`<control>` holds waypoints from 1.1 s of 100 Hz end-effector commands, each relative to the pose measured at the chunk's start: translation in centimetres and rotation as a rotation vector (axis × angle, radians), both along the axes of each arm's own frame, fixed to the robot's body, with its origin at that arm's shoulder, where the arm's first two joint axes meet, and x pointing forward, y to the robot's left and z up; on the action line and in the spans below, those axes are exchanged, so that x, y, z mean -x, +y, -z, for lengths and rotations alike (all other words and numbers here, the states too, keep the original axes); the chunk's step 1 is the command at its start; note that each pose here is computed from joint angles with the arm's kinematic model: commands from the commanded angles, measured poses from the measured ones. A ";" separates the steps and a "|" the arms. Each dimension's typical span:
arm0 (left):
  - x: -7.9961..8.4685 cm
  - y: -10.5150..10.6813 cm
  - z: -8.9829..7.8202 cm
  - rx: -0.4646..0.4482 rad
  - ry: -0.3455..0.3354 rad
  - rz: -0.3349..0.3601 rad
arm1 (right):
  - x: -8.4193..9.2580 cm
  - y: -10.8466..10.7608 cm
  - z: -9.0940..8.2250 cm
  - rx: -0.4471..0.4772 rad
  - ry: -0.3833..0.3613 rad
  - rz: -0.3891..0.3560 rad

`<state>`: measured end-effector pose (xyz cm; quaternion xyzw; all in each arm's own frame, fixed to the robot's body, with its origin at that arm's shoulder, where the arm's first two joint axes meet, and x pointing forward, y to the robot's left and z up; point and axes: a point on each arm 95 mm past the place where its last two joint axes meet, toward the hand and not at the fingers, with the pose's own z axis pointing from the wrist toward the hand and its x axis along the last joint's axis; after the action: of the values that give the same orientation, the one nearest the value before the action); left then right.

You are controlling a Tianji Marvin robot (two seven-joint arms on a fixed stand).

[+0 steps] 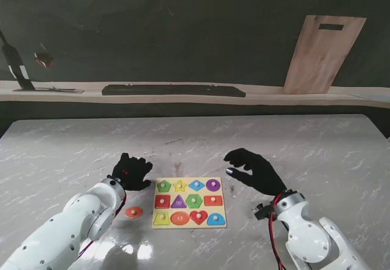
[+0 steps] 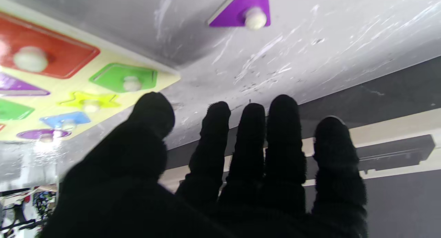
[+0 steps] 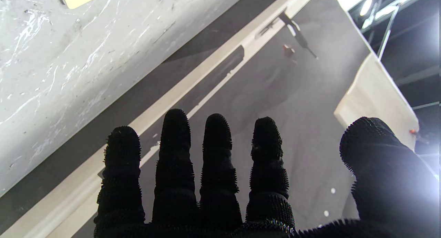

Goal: Fit puzzle pieces into a puzzle board

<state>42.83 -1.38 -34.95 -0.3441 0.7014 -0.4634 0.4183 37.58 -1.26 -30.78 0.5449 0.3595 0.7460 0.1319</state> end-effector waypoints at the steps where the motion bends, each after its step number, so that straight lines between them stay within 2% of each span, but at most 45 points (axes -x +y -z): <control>1: 0.4 1.0 0.9 -0.021 0.018 -0.026 | 0.2 0.3 0.1 -0.002 0.003 -0.005; 22: 0.7 2.2 1.8 -0.030 0.028 -0.075 | 0.2 0.2 0.1 -0.002 0.000 -0.003; 47: 0.9 3.2 2.2 -0.049 0.016 -0.087 | 0.2 0.2 0.1 0.000 0.001 -0.003; 110: 0.3 3.1 3.2 -0.057 0.028 -0.111 | 0.2 0.2 0.1 0.002 -0.002 0.002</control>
<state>42.52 1.63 -38.09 -0.3754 0.6993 -0.4169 0.4430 37.59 -1.34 -30.76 0.5444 0.3592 0.7460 0.1345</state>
